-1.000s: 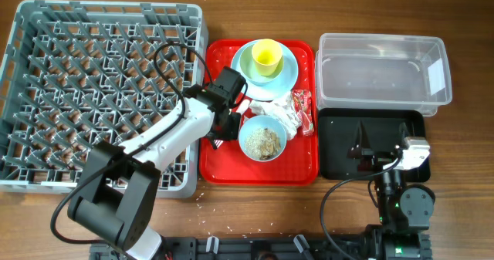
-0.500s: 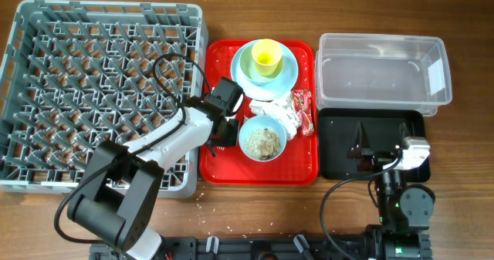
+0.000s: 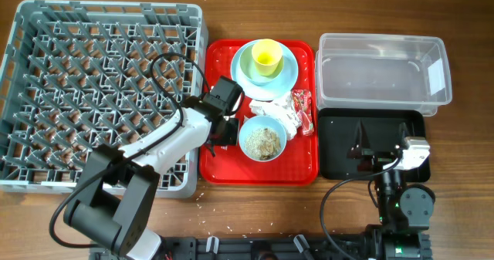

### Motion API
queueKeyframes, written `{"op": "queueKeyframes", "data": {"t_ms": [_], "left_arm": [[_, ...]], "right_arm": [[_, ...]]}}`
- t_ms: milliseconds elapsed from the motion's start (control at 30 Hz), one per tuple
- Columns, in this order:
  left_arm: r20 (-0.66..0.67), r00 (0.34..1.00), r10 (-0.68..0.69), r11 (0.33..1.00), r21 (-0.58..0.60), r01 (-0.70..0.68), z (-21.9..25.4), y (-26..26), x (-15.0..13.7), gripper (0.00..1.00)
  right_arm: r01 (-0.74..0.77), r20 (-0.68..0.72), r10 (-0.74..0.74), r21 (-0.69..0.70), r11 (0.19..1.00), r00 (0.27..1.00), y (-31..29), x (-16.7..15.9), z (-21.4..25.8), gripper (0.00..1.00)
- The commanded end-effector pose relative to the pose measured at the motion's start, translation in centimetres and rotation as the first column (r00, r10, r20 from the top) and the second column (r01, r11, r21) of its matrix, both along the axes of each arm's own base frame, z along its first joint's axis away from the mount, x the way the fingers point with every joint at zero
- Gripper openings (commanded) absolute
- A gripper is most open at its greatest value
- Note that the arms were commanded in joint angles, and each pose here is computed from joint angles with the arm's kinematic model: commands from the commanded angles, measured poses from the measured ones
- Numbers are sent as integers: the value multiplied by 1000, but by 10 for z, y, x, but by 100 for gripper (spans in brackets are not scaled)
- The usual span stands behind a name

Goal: Sort waste into correct bins and load items into the dishwasher rack

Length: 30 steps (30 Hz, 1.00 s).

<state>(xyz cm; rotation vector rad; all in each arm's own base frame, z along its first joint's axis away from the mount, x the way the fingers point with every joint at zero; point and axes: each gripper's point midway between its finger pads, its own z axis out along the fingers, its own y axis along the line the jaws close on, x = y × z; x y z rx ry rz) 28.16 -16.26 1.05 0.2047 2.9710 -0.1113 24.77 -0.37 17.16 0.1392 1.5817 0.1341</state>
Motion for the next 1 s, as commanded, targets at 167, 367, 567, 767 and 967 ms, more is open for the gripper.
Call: {"op": "queueKeyframes", "data": {"t_ms": [167,367,567,767,967], "left_arm": [[62,998,7,1000,3,-8,27,7,-1,4],[92,996,13,1000,-7,-13,38,8,1,4],[261,961,90,995,-57,-78,99,22,25,4],[438,871,222,973,-36,-229,156,82,36,4],[396,886,241,964,12,-267,138,100,43,4]], "right_arm": [[-2,5,3,-15,1000,1000,0,0,1,100],[-2,5,3,-14,1000,1000,0,0,1,100],[-2,5,3,-15,1000,1000,0,0,1,100],[-2,5,3,-14,1000,1000,0,0,1,100],[-2,5,3,-15,1000,1000,0,0,1,100]]}}
